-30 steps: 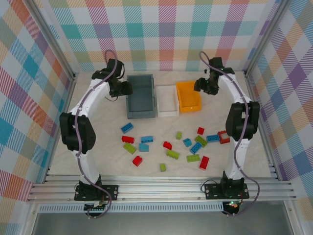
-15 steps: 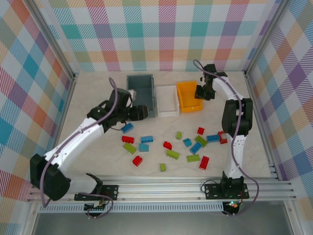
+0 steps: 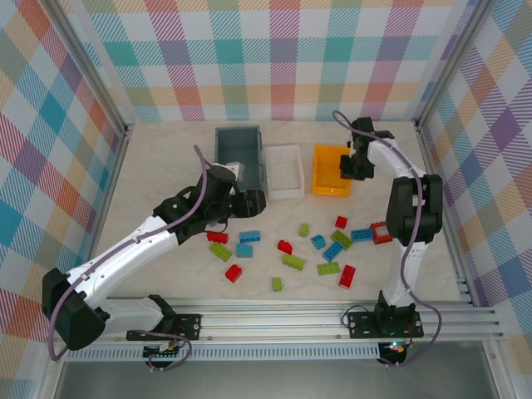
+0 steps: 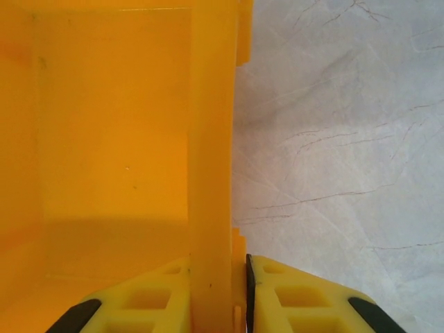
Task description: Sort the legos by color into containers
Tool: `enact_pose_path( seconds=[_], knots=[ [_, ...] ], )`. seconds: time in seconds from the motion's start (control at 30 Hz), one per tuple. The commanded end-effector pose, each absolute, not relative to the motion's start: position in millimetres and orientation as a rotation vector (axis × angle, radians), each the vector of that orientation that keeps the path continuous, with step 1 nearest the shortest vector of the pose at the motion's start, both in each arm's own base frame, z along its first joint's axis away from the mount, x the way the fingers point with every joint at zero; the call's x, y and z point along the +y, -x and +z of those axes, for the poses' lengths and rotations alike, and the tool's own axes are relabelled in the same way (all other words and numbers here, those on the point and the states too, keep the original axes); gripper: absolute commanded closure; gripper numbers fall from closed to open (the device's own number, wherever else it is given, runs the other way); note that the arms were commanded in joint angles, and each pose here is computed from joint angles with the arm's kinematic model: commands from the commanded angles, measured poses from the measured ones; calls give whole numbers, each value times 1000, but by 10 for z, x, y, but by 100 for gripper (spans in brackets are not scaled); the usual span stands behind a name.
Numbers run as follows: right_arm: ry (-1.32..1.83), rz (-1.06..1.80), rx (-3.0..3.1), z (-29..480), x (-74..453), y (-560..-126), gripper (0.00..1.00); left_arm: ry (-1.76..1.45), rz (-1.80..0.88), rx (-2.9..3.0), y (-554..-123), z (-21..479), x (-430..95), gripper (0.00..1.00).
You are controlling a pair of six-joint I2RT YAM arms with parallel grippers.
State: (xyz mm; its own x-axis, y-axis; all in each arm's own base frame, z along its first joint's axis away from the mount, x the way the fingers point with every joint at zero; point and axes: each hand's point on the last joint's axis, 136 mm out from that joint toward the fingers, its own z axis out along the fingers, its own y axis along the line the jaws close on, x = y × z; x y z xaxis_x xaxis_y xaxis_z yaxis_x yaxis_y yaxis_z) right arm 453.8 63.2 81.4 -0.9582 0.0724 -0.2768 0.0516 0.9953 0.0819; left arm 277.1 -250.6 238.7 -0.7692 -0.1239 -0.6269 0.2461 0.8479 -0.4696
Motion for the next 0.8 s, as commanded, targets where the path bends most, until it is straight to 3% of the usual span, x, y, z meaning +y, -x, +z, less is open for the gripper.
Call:
enact_pose_path(
  seconds=[0.0, 0.1, 0.17, 0.3, 0.4, 0.6, 0.77],
  knots=[
    [-25, 122, 2789, 1022, 669, -4577, 69, -86, -719, 2323, -2790, 2421, -2609, 34],
    [-43, 116, 2796, 1025, 656, -4571, 53, -103, -729, 2328, -2774, 2416, -2679, 34],
    [-78, 85, 2773, 1125, 606, -4551, 47, -124, -733, 2325, -2747, 2443, -2740, 34],
    [-256, -70, 2652, 1599, 304, -4379, 46, -183, -763, 2310, -2642, 2463, -2953, 34],
    [-609, -71, 2549, 1845, -62, -3949, 44, -257, -797, 2281, -2487, 2441, -3252, 34],
    [-1264, 192, 2420, 1344, -460, -2886, 45, -372, -845, 2182, -2142, 2426, -3876, 34],
    [-1432, 256, 2374, 975, -642, -2496, 41, -420, -861, 2140, -1925, 2354, -4244, 34]
  ],
)
